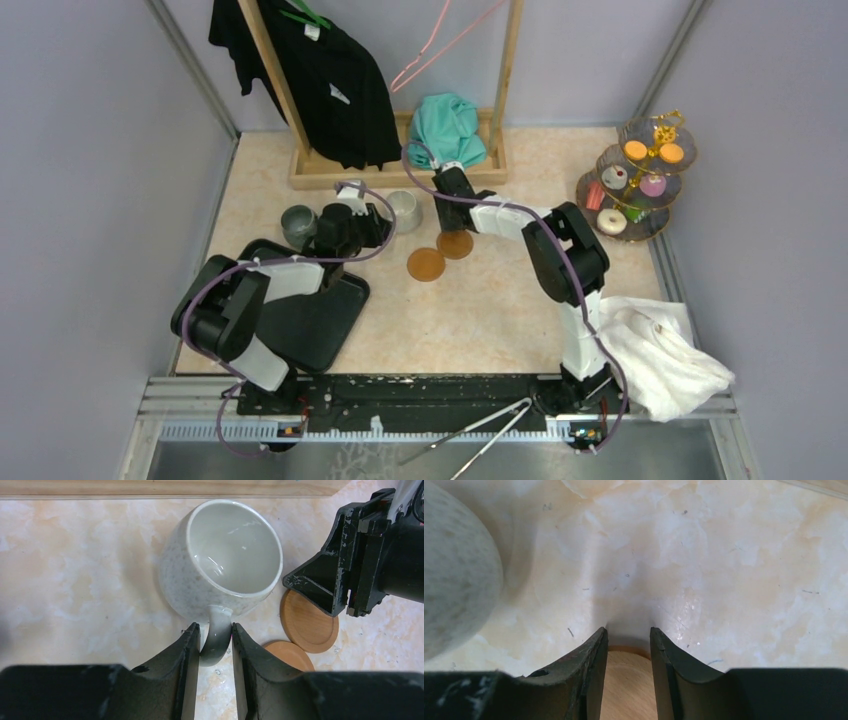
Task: Serve the afternoon tea
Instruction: Adjust the coaster at the center of the board.
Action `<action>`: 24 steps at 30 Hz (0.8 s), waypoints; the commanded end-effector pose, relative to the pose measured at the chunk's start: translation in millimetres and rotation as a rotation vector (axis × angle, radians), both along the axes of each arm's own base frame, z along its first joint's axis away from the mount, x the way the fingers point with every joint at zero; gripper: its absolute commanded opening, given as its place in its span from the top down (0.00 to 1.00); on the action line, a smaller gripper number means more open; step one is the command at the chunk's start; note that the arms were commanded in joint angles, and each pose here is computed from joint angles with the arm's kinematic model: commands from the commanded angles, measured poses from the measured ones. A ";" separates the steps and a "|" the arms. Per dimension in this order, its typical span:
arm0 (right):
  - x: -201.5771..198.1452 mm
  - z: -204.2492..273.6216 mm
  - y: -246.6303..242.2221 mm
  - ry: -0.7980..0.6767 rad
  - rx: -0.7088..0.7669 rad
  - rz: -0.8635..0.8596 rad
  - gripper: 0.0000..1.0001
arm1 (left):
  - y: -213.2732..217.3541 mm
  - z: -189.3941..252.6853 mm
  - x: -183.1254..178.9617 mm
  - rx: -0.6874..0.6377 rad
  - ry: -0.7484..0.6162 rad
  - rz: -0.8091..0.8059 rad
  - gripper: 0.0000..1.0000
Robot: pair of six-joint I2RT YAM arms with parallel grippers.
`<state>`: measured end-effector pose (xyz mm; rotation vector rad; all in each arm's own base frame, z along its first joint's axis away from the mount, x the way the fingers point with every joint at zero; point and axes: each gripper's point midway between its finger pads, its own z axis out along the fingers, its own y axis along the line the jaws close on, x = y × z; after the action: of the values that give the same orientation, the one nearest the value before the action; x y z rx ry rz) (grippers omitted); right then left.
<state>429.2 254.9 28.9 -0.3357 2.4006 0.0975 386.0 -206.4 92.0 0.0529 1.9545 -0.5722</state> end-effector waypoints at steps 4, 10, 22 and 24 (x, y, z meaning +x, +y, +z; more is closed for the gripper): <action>-14.4 13.3 -32.7 0.002 -0.072 -0.054 0.63 | -9.5 -2.1 -8.8 -0.044 0.012 -0.059 0.65; -21.0 15.5 -39.7 0.001 -0.077 -0.068 0.64 | -12.6 -4.8 -9.9 -0.046 0.031 -0.069 0.48; -13.4 34.4 -39.6 -0.029 -0.067 -0.077 0.64 | -24.4 -6.8 7.8 0.153 0.120 -0.079 0.43; -11.6 38.6 -41.1 -0.035 -0.057 -0.084 0.63 | -27.1 -7.1 11.0 0.202 0.131 -0.082 0.43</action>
<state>402.9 220.5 29.2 -0.3226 2.4555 -0.0236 395.3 -230.3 89.4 0.1428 2.0761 -0.5481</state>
